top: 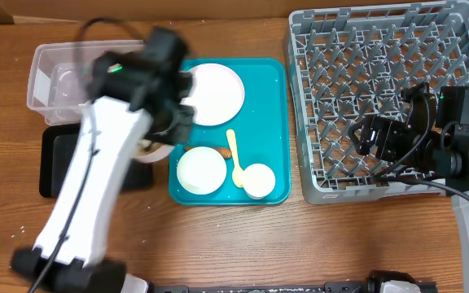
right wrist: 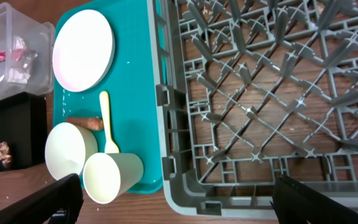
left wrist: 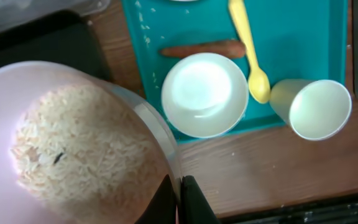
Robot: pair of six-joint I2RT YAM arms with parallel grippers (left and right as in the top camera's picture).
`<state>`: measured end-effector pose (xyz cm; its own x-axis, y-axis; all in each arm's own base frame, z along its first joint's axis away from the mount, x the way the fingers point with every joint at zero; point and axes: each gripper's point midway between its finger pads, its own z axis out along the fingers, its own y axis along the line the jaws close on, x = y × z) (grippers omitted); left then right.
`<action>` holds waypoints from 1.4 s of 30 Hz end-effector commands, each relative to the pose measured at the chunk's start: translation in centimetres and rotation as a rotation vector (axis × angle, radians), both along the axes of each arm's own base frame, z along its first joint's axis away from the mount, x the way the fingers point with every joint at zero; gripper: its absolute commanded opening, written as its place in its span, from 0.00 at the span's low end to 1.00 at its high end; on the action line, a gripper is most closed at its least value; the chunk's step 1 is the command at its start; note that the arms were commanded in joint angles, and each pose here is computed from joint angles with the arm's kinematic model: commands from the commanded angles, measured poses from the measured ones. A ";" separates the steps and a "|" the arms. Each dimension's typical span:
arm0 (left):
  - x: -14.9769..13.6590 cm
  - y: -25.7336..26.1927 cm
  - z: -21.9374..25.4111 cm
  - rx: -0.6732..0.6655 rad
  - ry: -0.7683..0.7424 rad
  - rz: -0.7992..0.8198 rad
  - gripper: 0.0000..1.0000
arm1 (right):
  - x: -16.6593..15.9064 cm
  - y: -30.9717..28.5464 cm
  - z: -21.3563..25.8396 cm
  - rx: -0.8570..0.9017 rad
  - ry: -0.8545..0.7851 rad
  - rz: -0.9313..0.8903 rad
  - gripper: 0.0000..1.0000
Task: Sort waste into correct bins and load items into the dishwasher
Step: 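Carry the rice bowl with the left gripper over the black tray, then tip the rice bowl with the left gripper to pour rice onto the black tray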
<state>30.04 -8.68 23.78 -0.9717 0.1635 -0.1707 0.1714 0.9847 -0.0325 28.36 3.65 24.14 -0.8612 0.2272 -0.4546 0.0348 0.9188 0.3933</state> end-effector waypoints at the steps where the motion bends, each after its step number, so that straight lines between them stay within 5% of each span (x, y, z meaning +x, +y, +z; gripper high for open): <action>1: -1.3 2.3 -1.8 -0.111 0.028 0.039 0.04 | 0.2 0.0 0.3 -0.004 -0.013 0.004 1.00; 14: 1.6 8.6 -9.4 -0.627 -0.112 0.219 0.04 | 0.2 0.0 0.3 -0.004 -0.012 0.004 1.00; 30: 4.4 12.2 -7.9 -1.305 -0.324 0.332 0.04 | -0.2 0.0 0.1 -0.003 0.006 0.004 1.00; 42: 4.5 14.3 -5.4 -1.498 -0.363 0.433 0.04 | -0.2 0.0 0.1 -0.002 0.006 0.004 1.00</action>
<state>34.49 4.54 17.02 -0.7989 -0.5741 -0.1792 0.0956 0.1728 -0.9803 28.06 3.67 23.96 -0.8680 0.2279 -0.4412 0.0410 0.9183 0.3937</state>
